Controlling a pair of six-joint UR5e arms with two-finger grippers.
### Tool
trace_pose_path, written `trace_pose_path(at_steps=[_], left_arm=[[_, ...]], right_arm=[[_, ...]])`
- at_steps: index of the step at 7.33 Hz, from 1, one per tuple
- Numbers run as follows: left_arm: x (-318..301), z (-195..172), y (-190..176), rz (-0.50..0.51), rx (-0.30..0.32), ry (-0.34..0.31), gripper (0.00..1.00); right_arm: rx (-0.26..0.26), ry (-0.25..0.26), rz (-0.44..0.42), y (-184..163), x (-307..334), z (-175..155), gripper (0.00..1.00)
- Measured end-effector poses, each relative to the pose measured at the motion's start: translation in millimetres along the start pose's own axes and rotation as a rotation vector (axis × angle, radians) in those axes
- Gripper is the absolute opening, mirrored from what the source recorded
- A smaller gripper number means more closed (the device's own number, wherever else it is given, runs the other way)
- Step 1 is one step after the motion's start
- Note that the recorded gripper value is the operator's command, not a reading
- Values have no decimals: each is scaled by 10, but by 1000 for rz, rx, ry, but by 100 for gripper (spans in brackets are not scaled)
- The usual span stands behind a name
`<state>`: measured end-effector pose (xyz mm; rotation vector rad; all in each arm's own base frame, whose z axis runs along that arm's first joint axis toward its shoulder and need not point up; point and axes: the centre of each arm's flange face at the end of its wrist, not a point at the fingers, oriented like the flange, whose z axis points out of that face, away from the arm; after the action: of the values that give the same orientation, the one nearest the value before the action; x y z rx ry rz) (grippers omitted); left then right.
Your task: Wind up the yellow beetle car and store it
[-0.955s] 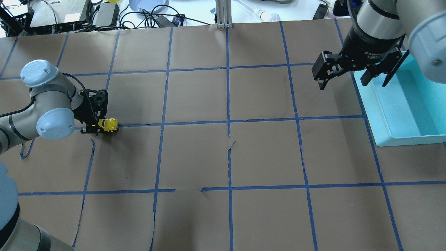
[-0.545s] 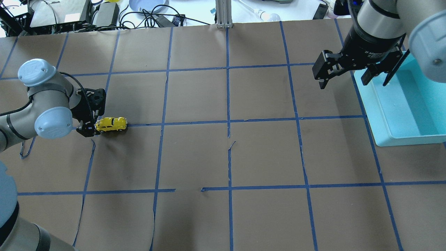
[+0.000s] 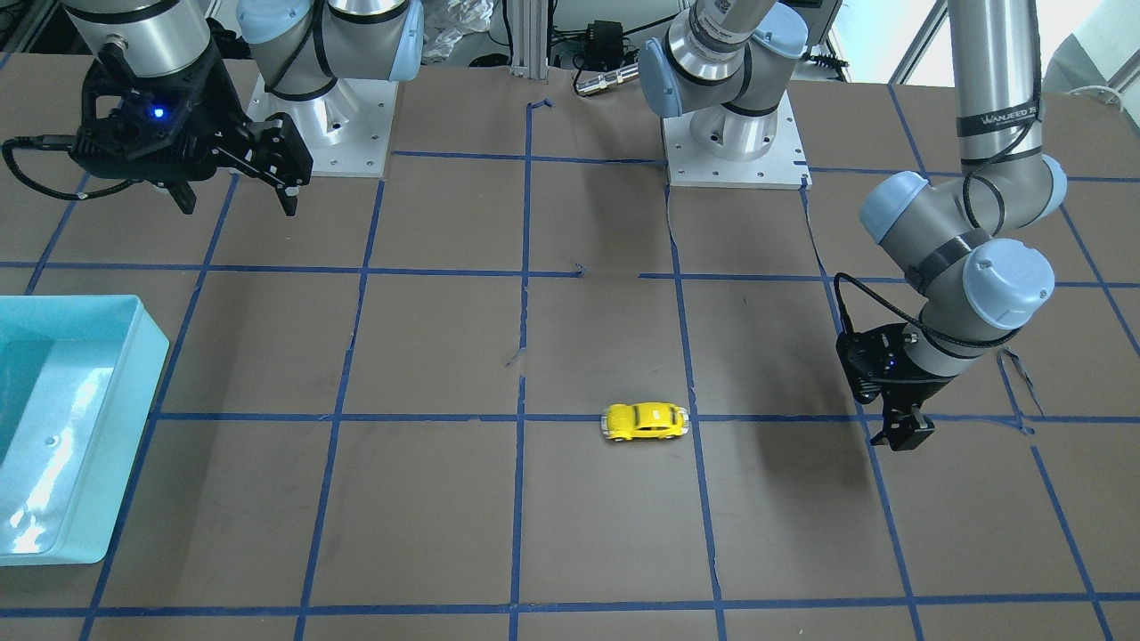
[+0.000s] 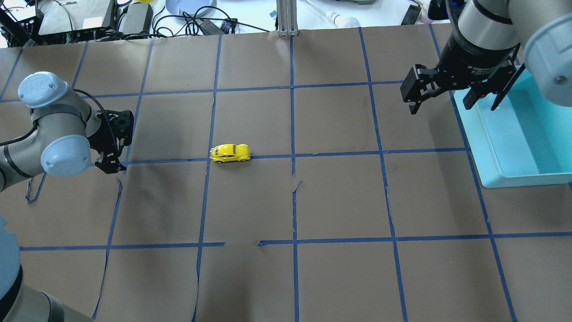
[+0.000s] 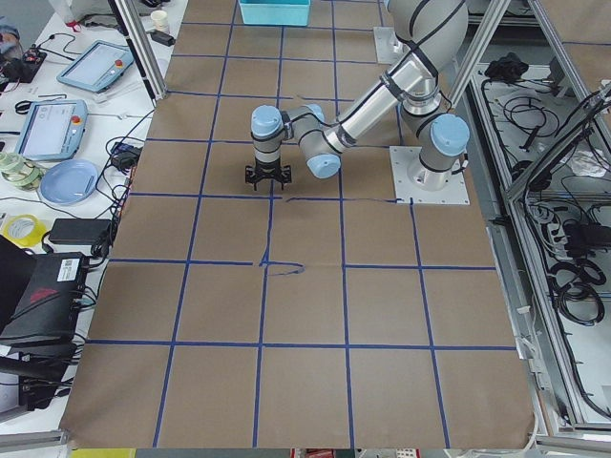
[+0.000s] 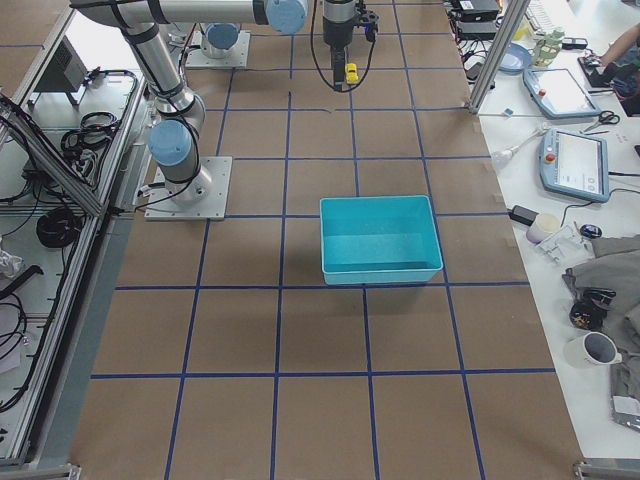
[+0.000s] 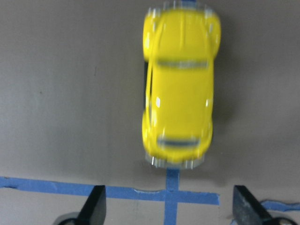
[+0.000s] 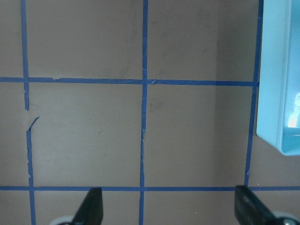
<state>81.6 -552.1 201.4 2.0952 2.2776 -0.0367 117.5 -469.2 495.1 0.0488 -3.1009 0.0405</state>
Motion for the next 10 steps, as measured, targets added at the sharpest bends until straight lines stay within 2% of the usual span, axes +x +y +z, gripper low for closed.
trace_pose_path(at_steps=[1,3,6,8,9,10], left_arm=[[10,-104,-158,-13,18,-5,90],[15,-553,-670,-68,41,-13,90],[2,-1419,-1348,-238,47,26,98],[73,-1868,-1591,-354,40,43,100],[144,-2060,-1728,-437,37,42,100],[239,-2227,-1894,-536,34,31,100]], right_arm=[[0,-3,0,-2,-5,2,100],[0,-5,-4,-11,-8,12,100],[-1,-3,-5,-41,30,34,100],[-14,-1,-9,-105,93,112,100],[-13,-3,-63,-239,220,220,100],[14,-1,-184,-405,408,317,100]])
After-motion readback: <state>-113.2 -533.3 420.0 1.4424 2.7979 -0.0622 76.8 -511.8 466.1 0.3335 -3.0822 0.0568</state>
